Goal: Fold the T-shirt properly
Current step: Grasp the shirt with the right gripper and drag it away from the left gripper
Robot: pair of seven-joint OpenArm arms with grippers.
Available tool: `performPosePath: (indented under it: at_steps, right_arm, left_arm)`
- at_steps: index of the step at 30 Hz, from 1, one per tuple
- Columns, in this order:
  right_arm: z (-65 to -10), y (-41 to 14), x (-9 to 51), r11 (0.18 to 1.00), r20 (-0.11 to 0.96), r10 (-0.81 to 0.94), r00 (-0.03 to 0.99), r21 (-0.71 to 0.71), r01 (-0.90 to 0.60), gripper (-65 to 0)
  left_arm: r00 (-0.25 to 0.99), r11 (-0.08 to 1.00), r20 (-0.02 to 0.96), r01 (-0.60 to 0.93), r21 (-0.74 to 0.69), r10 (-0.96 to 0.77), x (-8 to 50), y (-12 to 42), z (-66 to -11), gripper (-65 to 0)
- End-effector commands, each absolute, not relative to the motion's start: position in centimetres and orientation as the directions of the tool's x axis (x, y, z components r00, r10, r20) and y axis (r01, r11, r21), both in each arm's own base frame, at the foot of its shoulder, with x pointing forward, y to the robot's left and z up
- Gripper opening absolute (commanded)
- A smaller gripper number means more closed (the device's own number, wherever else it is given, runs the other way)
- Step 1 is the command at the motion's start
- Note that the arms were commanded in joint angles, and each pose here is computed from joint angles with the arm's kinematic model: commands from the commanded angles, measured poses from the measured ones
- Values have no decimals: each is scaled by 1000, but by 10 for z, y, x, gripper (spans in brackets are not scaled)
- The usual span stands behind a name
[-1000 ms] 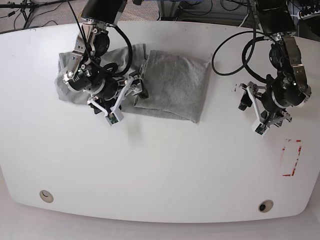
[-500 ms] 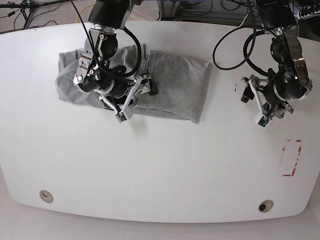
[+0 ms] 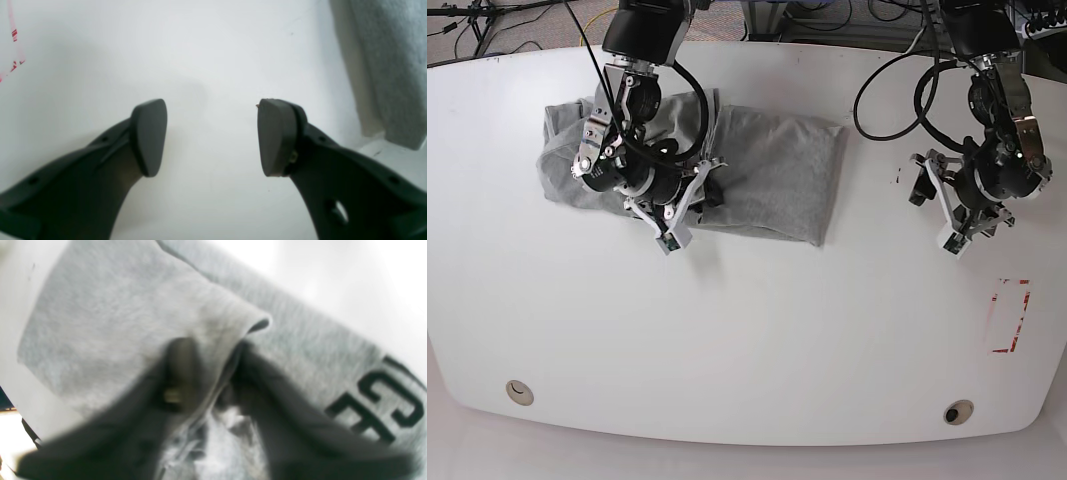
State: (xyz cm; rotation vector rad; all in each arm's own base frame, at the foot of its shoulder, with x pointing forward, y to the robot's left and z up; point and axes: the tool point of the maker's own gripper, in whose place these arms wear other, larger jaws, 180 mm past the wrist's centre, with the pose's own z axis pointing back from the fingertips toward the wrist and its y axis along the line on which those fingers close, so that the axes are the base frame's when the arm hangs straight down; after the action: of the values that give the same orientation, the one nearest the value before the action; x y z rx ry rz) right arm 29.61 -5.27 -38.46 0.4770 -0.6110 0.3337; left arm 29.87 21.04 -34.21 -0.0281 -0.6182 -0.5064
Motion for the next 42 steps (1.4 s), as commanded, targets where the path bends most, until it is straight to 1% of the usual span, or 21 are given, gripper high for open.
performPosePath:
  at_steps: [1, 7, 14, 19, 33, 37, 40, 42]
  right_arm:
    - [-371, -50, 308, 836, 659, 140, 739, 321, -445, -650]
    - [-368, -51, 309, 838, 666, 142, 732, 313, -447, -650]
    - [-341, -60, 315, 854, 720, 160, 675, 242, -460, -650]
    - [-331, -64, 320, 859, 718, 193, 668, 206, -469, -650]
    - [-317, -70, 336, 865, 742, 207, 637, 166, -474, -650]
    - [-324, -73, 336, 865, 726, 211, 654, 173, -472, -650]
    - [-334, -77, 335, 864, 705, 218, 675, 182, -469, -623]
    - [-342, -80, 333, 863, 689, 218, 691, 195, -466, -560]
  left_arm:
    - [670, 876, 591, 461, 143, -450, 307, 212, -331, -247]
    - [670, 876, 591, 461, 143, -450, 307, 212, -331, -247]
    - [670, 876, 590, 461, 145, -450, 307, 212, -331, -247]
    - [676, 874, 583, 465, 139, -452, 303, 211, -335, -247]
    - [678, 873, 580, 468, 135, -453, 302, 210, -336, -247]
    - [678, 873, 580, 468, 135, -453, 302, 210, -336, -247]
    - [676, 873, 581, 469, 135, -453, 302, 209, -336, -247]
    - [676, 872, 581, 470, 135, -454, 302, 209, -336, -247]
